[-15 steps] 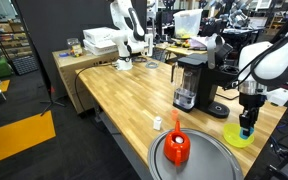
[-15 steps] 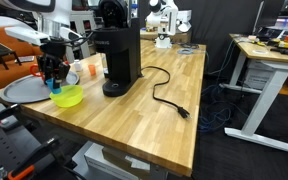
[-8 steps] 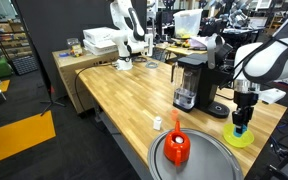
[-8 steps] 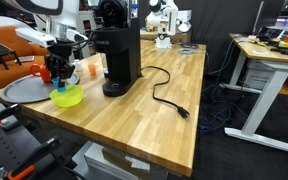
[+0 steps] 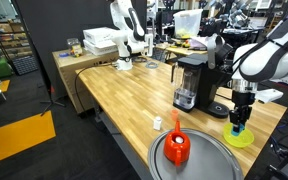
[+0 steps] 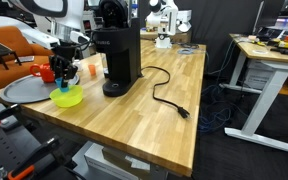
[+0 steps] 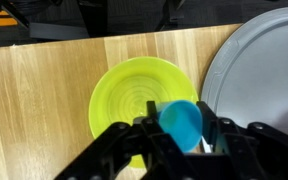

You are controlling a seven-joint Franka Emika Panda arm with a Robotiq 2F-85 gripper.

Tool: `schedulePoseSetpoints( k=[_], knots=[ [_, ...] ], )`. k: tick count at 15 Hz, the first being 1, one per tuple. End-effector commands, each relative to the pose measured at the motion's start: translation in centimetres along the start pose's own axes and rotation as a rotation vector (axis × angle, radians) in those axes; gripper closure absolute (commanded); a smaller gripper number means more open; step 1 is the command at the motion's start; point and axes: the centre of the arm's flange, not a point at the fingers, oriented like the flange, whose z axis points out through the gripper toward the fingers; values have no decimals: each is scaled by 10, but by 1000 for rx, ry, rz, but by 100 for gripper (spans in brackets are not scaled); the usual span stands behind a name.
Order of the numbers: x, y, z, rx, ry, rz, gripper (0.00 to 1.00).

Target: Put the blue cup inside the yellow bowl

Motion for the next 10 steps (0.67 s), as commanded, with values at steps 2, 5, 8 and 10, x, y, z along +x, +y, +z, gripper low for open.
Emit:
schedulePoseSetpoints(
  k=[2, 5, 8, 10],
  knots=[
    [5, 9, 0, 14, 1, 34, 79],
    [5, 11, 1, 14, -1, 37, 81],
    [4, 15, 2, 10, -4, 44, 82],
    [1, 18, 2, 10, -10, 53, 49]
  ],
)
